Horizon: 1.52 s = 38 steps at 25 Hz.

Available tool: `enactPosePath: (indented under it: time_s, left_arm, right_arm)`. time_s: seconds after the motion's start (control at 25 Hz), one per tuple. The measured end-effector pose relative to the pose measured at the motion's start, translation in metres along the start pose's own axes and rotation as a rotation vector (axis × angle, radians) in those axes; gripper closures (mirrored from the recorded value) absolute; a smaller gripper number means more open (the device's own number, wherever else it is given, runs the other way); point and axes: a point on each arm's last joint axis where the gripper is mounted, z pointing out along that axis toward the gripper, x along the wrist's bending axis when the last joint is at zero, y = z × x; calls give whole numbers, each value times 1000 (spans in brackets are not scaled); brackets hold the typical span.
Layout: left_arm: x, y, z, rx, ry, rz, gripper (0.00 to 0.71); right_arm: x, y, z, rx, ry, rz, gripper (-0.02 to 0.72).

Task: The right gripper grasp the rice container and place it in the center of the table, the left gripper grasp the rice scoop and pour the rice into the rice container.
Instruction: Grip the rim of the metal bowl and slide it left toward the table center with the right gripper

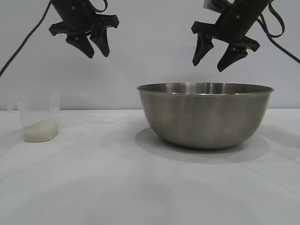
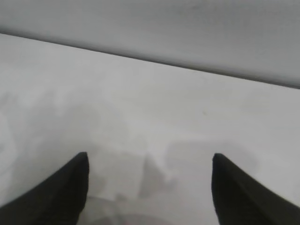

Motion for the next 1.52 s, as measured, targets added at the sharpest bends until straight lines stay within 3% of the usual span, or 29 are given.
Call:
enactPosePath:
  time_s: [0.56, 1.0, 1.28, 1.36, 1.52]
  left_arm:
    - [0, 0, 0, 0, 1, 2, 417]
    - [0, 0, 0, 1, 4, 8, 417]
    - [0, -1, 0, 6, 3, 8, 417]
    - [0, -1, 0, 9, 2, 8, 417]
    - [0, -1, 0, 16, 1, 8, 417]
  right_arm:
    - [3, 9, -7, -16, 10, -14, 227]
    - [-15, 1, -38, 242, 40, 43, 227]
    - [-7, 10, -89, 267, 51, 34, 227]
    - [-3, 13, -99, 260, 52, 35, 304]
    - [-2, 3, -102, 292, 45, 61, 290]
